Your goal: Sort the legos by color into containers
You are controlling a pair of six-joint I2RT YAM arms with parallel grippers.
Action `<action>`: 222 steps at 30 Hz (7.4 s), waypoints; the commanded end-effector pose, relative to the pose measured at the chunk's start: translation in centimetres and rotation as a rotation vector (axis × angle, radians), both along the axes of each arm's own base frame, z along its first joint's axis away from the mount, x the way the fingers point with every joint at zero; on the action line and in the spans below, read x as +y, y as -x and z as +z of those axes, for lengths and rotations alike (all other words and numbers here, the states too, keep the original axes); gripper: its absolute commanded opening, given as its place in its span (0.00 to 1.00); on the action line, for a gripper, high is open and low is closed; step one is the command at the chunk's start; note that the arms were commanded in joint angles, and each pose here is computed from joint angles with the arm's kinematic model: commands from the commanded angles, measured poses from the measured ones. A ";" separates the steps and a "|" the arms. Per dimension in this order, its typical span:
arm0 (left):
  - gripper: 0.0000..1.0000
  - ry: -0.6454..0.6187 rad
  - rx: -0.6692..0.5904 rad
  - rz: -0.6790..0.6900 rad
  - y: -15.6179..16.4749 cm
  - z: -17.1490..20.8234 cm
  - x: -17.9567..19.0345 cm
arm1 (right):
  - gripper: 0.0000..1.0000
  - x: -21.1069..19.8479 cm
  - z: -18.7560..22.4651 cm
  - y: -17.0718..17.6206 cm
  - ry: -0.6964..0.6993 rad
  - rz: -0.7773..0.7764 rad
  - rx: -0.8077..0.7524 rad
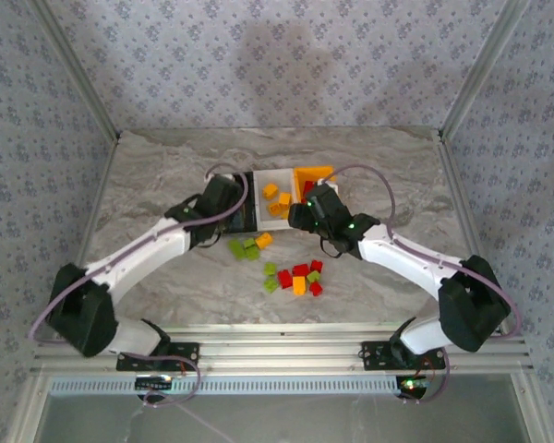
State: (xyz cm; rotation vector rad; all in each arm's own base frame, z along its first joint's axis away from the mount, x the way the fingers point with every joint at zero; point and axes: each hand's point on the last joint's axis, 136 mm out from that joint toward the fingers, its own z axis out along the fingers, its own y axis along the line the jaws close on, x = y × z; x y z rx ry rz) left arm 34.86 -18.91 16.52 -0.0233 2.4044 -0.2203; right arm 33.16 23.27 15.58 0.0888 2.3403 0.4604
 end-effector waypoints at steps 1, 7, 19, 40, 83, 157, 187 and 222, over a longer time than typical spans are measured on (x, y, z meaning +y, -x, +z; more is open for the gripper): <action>0.19 -0.023 0.056 0.012 -2.4 -1.5 0.6 | 0.73 -1.0 0.5 0.7 -0.003 -0.025 -0.006; 0.22 -0.030 0.119 0.057 -6.7 -3.8 0.9 | 0.73 -0.8 -0.1 1.8 -0.004 0.020 0.014; 0.84 0.063 0.066 0.021 -6.2 -0.1 -0.8 | 0.76 -0.5 -2.6 5.0 0.040 0.097 0.090; 0.99 0.134 0.101 -0.249 14.2 -4.0 -1.0 | 0.73 5.3 -7.2 10.7 0.198 0.374 0.140; 0.38 -0.336 0.195 -0.605 16.4 -15.4 -9.4 | 0.74 -4.1 -0.5 9.3 0.063 0.118 -0.019; 1.00 0.229 0.003 -0.128 10.0 -1.4 -2.1 | 0.65 -3.4 -11.7 7.7 0.146 -0.109 0.287; 1.00 0.226 0.050 -0.147 11.7 -4.4 -1.2 | 0.27 -3.7 0.3 -4.8 0.137 -0.096 0.054; 0.86 0.068 0.120 -0.356 12.0 -7.3 -7.4 | 0.71 -3.1 1.1 -1.7 0.078 -0.036 -0.034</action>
